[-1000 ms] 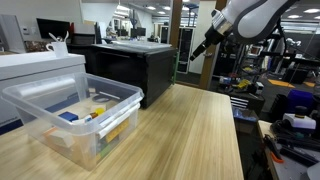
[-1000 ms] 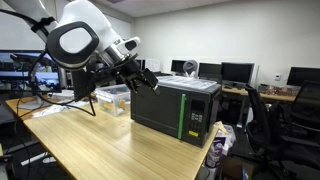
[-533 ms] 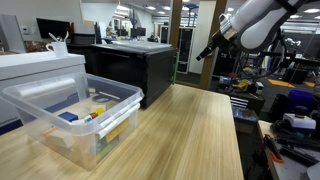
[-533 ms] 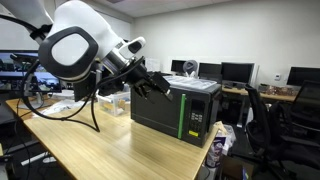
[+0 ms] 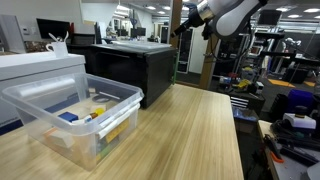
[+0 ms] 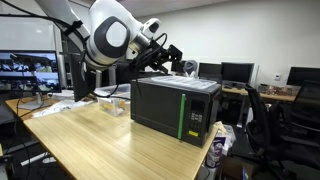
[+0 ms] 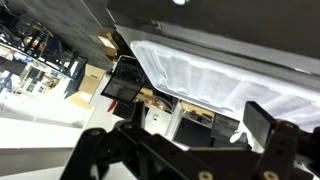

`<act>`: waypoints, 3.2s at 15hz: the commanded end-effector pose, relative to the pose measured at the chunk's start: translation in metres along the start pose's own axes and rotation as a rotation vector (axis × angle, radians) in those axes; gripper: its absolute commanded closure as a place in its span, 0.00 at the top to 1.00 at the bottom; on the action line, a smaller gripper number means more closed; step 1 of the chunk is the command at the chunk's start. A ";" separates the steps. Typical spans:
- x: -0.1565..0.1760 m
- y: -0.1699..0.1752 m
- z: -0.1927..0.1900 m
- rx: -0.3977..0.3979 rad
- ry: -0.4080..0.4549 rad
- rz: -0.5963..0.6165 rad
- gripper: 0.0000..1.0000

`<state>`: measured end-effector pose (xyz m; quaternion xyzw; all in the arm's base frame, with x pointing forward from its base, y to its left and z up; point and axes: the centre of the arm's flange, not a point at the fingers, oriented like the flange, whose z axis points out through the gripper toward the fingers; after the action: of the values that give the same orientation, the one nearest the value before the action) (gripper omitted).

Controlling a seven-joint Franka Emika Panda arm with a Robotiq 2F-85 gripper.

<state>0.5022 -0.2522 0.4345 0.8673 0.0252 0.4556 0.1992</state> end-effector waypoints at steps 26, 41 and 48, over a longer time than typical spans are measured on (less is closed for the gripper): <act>-0.029 0.022 -0.030 -0.046 -0.059 0.056 1.00; -0.064 0.052 -0.020 -0.091 -0.083 0.068 1.00; -0.072 0.059 0.005 -0.077 -0.068 0.081 1.00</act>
<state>0.4493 -0.3205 0.4193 0.8762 -0.0414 0.4265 0.2207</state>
